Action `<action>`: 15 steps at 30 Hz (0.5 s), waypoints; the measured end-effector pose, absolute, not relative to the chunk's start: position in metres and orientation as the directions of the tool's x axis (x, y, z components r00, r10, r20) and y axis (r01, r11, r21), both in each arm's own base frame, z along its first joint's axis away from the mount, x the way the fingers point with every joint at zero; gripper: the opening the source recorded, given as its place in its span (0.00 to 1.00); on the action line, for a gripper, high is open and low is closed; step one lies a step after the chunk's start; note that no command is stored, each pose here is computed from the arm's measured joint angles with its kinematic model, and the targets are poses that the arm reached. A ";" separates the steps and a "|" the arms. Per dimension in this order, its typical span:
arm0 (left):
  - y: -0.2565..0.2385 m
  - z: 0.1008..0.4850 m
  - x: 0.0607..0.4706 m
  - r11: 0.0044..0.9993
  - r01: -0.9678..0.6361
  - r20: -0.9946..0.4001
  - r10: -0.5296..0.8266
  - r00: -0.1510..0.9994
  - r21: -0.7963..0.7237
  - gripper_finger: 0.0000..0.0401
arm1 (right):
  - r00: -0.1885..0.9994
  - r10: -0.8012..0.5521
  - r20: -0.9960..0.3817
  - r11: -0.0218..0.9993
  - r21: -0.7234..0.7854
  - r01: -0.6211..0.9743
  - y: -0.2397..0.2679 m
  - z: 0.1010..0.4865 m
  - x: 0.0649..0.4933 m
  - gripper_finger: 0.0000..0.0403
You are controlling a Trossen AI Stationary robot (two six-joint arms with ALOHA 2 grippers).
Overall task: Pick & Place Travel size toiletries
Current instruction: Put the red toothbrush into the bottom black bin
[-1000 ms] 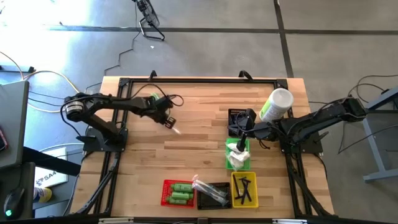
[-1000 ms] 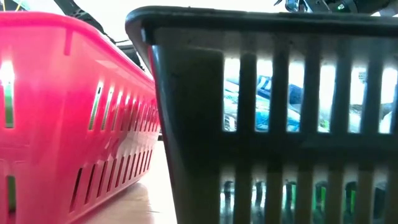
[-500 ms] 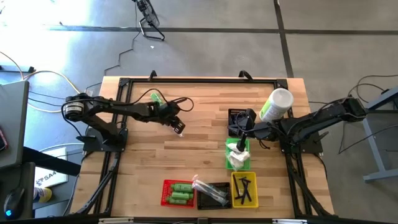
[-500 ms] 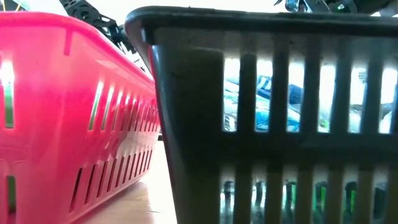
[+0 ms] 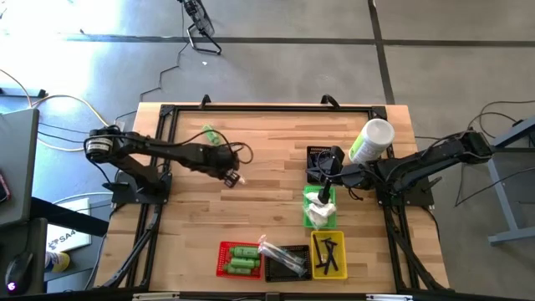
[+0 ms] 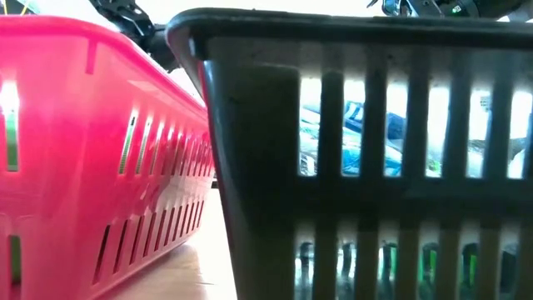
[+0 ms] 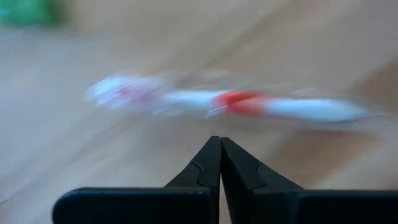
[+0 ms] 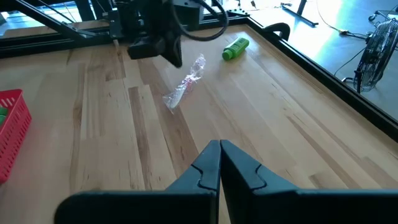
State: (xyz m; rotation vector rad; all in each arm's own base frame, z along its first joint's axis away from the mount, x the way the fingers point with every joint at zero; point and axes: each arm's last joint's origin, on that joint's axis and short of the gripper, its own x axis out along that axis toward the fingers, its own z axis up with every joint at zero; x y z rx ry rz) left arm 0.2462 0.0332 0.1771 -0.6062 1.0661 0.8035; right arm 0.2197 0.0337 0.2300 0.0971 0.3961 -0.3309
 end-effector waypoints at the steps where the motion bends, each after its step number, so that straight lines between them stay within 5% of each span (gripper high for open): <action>1: 0.032 0.176 0.242 0.550 -0.835 -0.929 0.305 0.210 -0.009 0.01 | 0.870 -0.297 -0.394 0.942 0.028 0.335 0.034 0.230 0.220 0.00; 6: 0.035 0.171 0.228 0.435 -0.887 -0.879 0.471 0.077 0.155 0.01 | 0.870 -0.297 -0.394 0.942 0.029 0.334 0.034 0.230 0.220 0.00; 15: 0.057 0.142 0.210 0.346 -0.931 -0.903 0.427 0.049 0.113 0.01 | 0.870 -0.297 -0.394 0.942 0.029 0.335 0.034 0.230 0.220 0.00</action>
